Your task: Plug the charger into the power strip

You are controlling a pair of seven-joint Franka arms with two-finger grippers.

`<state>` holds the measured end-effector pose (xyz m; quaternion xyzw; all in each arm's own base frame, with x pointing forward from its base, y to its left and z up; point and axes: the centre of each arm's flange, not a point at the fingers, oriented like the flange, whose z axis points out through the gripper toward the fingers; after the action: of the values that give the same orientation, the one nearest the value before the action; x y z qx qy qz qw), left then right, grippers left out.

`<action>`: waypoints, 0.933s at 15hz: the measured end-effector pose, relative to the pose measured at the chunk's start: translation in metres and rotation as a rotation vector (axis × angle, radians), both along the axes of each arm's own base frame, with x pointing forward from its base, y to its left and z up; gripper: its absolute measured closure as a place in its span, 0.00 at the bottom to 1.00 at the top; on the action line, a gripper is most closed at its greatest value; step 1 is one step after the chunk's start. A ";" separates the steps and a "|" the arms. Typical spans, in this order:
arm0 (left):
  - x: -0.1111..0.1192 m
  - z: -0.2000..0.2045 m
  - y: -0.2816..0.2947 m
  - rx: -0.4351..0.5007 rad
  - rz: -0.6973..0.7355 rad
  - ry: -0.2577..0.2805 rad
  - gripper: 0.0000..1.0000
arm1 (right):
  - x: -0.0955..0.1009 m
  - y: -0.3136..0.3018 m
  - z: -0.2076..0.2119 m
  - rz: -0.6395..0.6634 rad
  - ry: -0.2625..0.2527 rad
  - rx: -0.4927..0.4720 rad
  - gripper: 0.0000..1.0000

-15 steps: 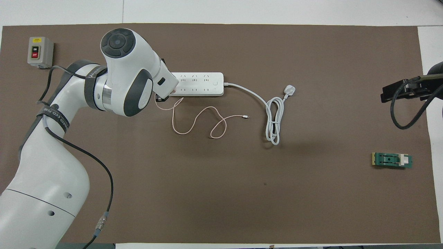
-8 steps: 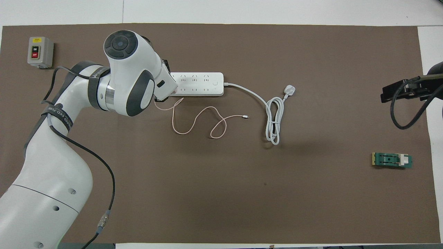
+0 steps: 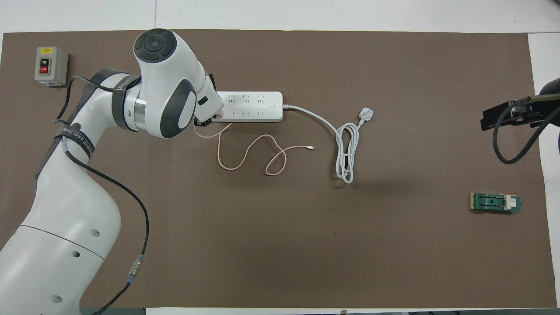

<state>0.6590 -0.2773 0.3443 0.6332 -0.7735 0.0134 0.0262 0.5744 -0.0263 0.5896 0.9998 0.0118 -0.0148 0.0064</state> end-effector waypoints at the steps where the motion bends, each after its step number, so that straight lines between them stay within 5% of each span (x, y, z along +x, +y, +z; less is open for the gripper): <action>1: 0.000 0.000 0.000 0.000 0.000 0.000 0.68 | 0.000 0.000 0.000 0.000 0.000 0.000 0.00; 11: 0.001 -0.002 0.001 0.005 -0.001 0.010 0.66 | 0.000 0.000 0.000 0.000 0.000 0.000 0.00; 14: 0.004 -0.028 0.007 0.019 -0.004 0.037 0.36 | 0.000 0.000 0.000 0.000 0.000 0.000 0.00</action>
<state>0.6635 -0.2708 0.3166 0.6320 -0.7742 -0.0059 0.0344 0.5744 -0.0263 0.5896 0.9998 0.0118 -0.0148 0.0064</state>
